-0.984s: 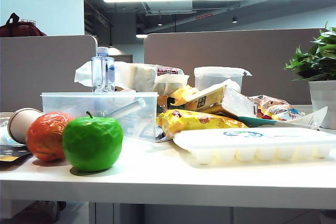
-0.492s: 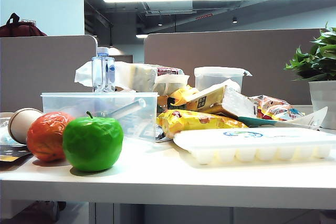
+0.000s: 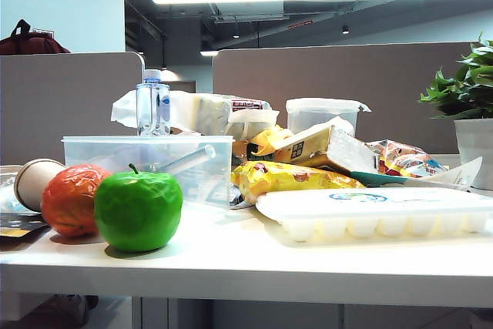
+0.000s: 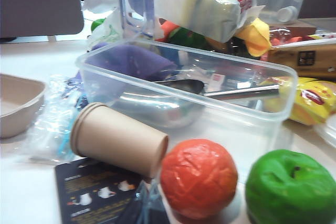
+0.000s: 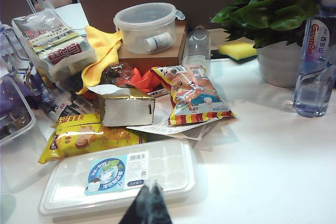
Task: Pick up the metal ice scoop from the table and place it inside the transparent plastic box.
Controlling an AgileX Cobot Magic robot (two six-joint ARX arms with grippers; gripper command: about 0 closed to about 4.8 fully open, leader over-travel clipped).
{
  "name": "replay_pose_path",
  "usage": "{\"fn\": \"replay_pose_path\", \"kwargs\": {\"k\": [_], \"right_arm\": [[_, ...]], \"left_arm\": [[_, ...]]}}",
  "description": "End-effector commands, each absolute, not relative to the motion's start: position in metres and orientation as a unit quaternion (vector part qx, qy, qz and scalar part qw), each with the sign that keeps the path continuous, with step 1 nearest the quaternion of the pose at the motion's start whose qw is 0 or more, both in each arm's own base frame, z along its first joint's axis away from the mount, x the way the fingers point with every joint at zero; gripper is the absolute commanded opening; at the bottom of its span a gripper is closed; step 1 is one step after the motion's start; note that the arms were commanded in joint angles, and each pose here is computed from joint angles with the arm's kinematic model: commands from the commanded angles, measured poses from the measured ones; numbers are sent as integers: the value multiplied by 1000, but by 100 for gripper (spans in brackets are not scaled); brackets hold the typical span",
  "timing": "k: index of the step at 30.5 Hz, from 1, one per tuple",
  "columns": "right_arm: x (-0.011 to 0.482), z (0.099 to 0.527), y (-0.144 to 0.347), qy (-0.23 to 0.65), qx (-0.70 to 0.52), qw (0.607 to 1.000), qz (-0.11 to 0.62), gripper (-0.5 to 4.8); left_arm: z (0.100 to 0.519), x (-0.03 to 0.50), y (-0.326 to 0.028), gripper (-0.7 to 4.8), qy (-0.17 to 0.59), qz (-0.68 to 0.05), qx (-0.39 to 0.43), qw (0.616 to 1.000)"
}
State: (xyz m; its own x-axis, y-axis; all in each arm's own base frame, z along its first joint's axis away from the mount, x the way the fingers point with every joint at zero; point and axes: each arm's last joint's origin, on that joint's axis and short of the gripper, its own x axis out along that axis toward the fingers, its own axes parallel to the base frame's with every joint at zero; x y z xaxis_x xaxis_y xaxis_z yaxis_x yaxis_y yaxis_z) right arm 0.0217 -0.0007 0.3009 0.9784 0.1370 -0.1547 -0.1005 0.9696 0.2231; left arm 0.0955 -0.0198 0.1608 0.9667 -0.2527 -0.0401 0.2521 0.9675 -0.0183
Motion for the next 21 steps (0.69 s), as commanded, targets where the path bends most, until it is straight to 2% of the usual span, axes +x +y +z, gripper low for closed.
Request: {"fn": "replay_pose_path", "kwargs": {"k": [1,8,21], "right_arm": [[22,304,-1,72,99,990,65,-1],[22,305,-1,68,90,991,66,-1],[22,307,0,58,81,993,68,-1]], "left_arm": [[163,96,-17,-5,14,-81,-5,997],[163,97,-9,-5,13,-38,-5,999],[163,97,-8,-5,13,-35,-5,999]]}}
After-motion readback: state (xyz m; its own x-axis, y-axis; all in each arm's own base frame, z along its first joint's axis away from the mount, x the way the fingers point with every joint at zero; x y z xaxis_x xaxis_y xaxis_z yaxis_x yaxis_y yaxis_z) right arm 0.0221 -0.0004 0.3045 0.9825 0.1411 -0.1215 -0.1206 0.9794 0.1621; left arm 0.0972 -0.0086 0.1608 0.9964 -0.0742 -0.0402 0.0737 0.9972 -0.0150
